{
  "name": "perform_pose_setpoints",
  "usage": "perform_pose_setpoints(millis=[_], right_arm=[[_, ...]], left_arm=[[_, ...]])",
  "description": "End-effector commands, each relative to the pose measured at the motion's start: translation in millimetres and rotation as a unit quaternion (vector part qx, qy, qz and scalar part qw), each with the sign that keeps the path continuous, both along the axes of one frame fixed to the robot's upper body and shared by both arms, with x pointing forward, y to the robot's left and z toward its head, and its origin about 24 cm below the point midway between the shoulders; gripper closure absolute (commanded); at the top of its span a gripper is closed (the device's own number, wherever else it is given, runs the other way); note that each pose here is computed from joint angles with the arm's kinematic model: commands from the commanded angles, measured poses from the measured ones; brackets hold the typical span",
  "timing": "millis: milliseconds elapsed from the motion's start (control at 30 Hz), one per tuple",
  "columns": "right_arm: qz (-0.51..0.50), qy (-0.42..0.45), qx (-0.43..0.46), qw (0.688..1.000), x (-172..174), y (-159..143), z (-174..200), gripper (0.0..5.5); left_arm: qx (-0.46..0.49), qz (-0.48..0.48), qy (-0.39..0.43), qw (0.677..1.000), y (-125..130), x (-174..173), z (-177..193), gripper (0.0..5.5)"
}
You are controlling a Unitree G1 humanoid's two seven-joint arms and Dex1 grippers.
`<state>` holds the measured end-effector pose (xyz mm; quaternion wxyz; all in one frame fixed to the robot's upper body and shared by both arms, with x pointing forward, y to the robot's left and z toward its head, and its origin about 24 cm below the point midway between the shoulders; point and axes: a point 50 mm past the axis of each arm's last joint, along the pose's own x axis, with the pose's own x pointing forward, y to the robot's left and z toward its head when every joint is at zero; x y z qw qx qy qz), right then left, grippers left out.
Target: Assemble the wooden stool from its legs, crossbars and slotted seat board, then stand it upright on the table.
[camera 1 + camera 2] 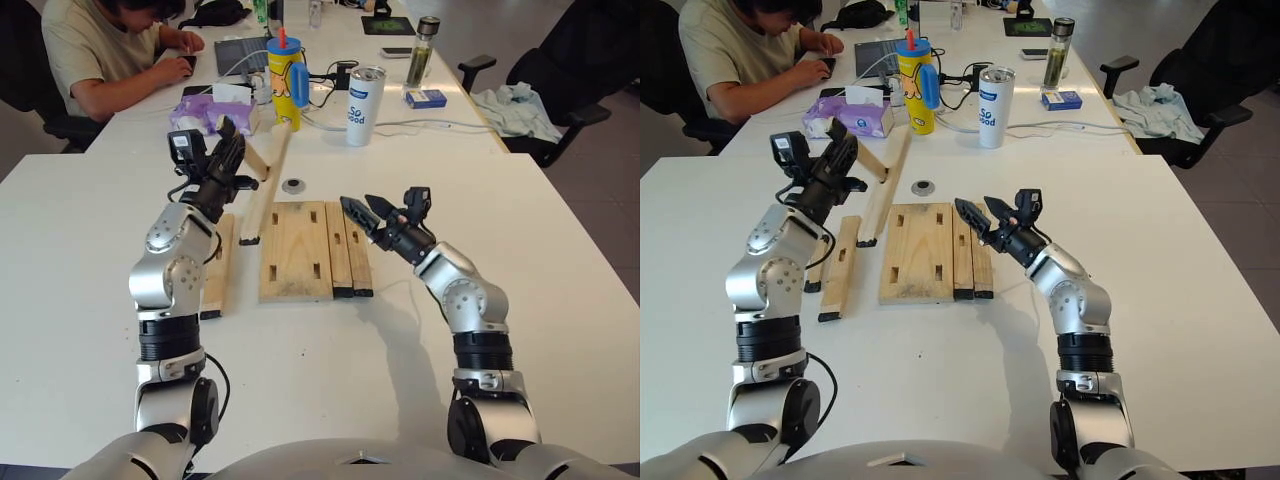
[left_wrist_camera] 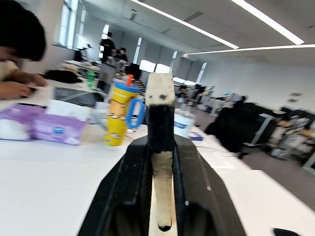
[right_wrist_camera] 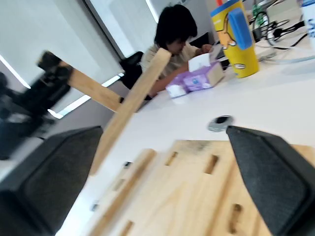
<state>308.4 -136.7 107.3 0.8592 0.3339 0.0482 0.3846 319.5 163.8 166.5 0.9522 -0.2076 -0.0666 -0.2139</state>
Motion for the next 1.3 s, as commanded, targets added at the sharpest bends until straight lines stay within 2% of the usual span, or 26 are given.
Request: perform_pose_setpoints(millis=[33, 100, 233, 533, 867, 1167, 1233, 1267, 1300], right_arm=[[0.083, 0.026, 0.103, 0.991, 0.5, -4.3, 18.9, 0.13], [0.1, 0.044, 0.141, 0.984, 0.5, -9.5, 21.9, 0.1], [0.126, 0.062, 0.198, 0.97, -0.3, -19.7, 30.1, 0.1], [0.205, 0.04, 0.206, 0.956, -13.9, -16.1, 49.9, 0.1], [0.223, -0.006, 0.171, 0.96, -25.1, -14.3, 47.0, 1.88], [0.239, -0.007, 0.208, 0.948, -27.3, -18.2, 45.0, 3.41], [0.241, -0.008, 0.21, 0.947, -27.6, -17.3, 45.9, 3.47], [0.242, -0.008, 0.211, 0.947, -27.6, -16.8, 46.3, 3.47], [0.242, -0.008, 0.212, 0.947, -27.5, -16.4, 46.4, 3.47]], left_arm=[[-0.086, -0.137, 0.015, 0.987, -2.7, -12.2, 0.4, 5.1], [-0.107, -0.204, 0.018, 0.973, -6.0, -19.6, 3.0, 5.1], [-0.143, -0.278, 0.021, 0.95, -2.3, -26.1, 9.6, 5.1], [-0.188, -0.338, 0.034, 0.922, -2.6, -30.5, 16.6, 5.1], [-0.192, -0.362, 0.048, 0.911, -5.4, -34.2, 14.6, 5.1], [-0.203, -0.364, 0.042, 0.908, -2.8, -36.1, 16.2, 5.1], [-0.217, -0.361, 0.028, 0.907, -0.8, -36.0, 20.5, 5.1], [-0.217, -0.359, 0.026, 0.907, 0.2, -36.0, 21.3, 4.73], [-0.219, -0.357, 0.027, 0.908, 1.3, -35.4, 21.4, 4.62]])
